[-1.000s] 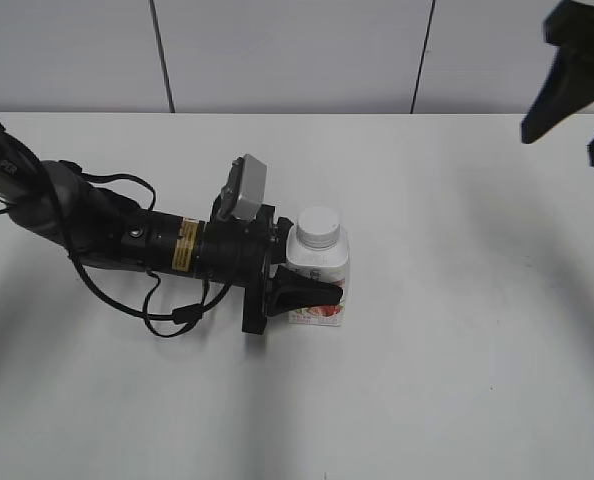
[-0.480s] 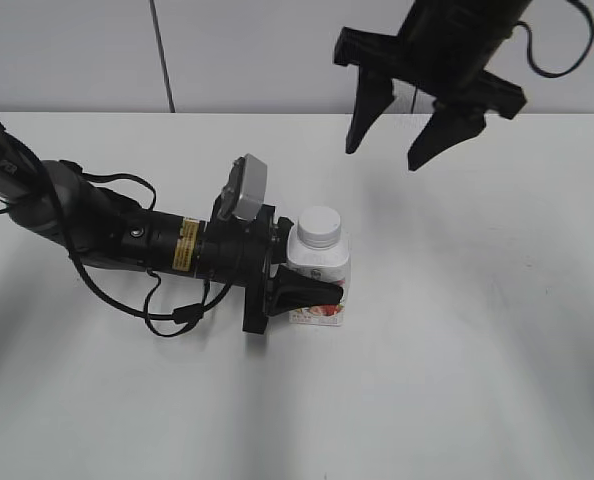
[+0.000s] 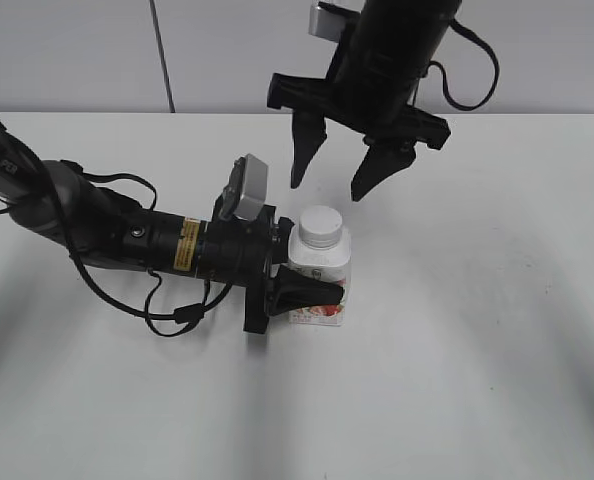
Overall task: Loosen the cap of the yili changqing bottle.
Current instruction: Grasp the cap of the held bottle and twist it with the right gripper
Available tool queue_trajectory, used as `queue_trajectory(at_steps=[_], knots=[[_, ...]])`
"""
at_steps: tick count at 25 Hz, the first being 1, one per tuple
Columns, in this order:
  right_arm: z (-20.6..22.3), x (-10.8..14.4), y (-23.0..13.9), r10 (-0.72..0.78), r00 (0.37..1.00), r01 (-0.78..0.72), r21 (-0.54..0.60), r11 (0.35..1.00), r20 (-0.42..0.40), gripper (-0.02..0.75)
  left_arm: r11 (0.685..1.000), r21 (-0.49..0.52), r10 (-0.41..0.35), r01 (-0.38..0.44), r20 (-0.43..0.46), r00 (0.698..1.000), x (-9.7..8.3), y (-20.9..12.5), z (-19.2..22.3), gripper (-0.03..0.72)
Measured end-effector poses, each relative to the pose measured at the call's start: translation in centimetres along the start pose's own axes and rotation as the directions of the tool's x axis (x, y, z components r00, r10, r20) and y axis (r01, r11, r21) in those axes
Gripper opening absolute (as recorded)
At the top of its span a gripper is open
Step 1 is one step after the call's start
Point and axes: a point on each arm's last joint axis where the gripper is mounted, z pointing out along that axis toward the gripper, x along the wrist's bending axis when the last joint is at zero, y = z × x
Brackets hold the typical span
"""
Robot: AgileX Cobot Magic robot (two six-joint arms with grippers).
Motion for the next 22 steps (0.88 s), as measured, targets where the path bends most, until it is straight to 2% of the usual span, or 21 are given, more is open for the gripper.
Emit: queue_trajectory(at_steps=[9, 22], knots=[[2.5, 0.4, -0.1, -0.001, 1.000, 0.000, 0.055, 0.999, 0.024, 0.514, 1.000, 0.005, 0.002, -0.002, -0.004, 1.000, 0.1, 0.0, 0.0, 0.385], [2.9, 0.5, -0.2, -0.032, 0.997, 0.029, 0.051, 0.998, 0.069, 0.514, 1.000, 0.008, 0.002, -0.002, -0.006, 1.000, 0.1, 0.0, 0.0, 0.385]])
